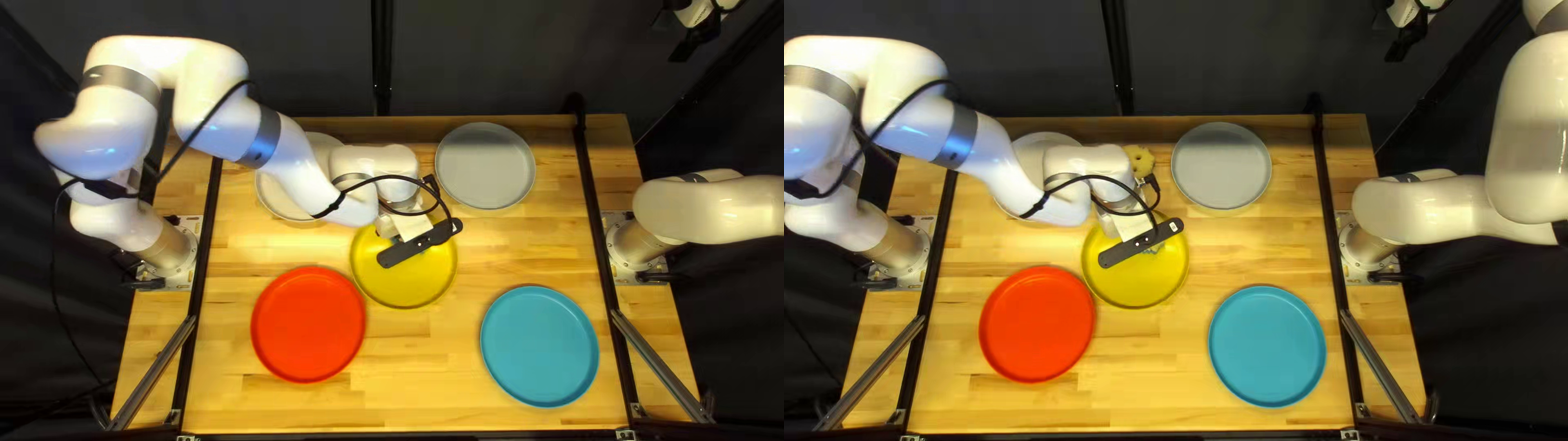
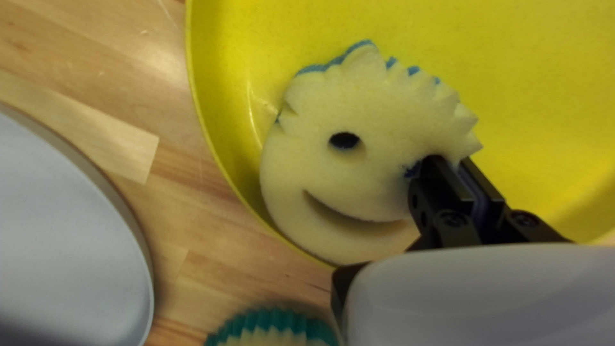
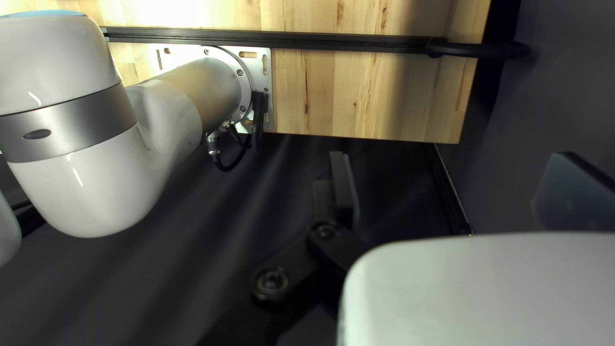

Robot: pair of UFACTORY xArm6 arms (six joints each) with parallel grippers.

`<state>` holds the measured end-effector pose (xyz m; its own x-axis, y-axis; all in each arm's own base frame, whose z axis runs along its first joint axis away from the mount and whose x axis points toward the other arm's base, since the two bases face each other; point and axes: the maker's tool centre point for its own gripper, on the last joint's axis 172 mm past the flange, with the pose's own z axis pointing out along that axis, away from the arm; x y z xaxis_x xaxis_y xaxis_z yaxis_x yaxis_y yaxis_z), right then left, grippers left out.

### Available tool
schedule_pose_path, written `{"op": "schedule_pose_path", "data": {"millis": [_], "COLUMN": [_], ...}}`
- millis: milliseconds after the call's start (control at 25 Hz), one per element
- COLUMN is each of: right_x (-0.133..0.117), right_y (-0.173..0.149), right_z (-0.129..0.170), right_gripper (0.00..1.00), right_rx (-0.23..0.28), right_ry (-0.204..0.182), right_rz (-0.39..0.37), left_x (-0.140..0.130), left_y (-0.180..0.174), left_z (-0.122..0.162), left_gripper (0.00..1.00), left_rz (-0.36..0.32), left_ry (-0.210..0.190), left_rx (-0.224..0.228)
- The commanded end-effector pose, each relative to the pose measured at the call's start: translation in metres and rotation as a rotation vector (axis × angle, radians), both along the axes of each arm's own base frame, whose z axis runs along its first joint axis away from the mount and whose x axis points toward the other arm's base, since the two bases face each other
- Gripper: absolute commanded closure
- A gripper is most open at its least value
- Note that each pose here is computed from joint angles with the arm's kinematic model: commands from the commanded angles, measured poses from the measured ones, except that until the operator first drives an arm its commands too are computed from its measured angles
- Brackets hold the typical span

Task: Pick up sponge and scrub the plate

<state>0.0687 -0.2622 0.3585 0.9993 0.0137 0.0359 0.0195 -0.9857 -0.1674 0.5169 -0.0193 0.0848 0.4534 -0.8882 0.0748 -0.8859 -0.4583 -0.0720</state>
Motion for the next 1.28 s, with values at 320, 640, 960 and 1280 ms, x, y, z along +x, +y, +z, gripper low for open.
{"op": "schedule_pose_path", "data": {"millis": [320,640,960,1280], "right_x": [0.0,0.0,0.0,0.0], "right_y": [0.0,0.0,0.0,0.0], "right_z": [0.0,0.0,0.0,0.0], "right_gripper": [0.0,0.0,0.0,0.0], "right_rx": [0.0,0.0,0.0,0.0], "right_ry": [0.0,0.0,0.0,0.0], "right_rz": [0.0,0.0,0.0,0.0], "left_x": [0.001,-0.015,0.003,0.004], "left_y": [-0.131,-0.226,-0.242,-0.234], "left_z": [0.033,0.025,-0.014,-0.02], "left_gripper": [1.0,1.0,1.0,0.11], "left_rz": [-0.233,-0.395,-0.427,-0.419], "left_ry": [-0.102,-0.114,-0.126,-0.149], "left_rx": [0.001,0.006,0.0,-0.025]}}
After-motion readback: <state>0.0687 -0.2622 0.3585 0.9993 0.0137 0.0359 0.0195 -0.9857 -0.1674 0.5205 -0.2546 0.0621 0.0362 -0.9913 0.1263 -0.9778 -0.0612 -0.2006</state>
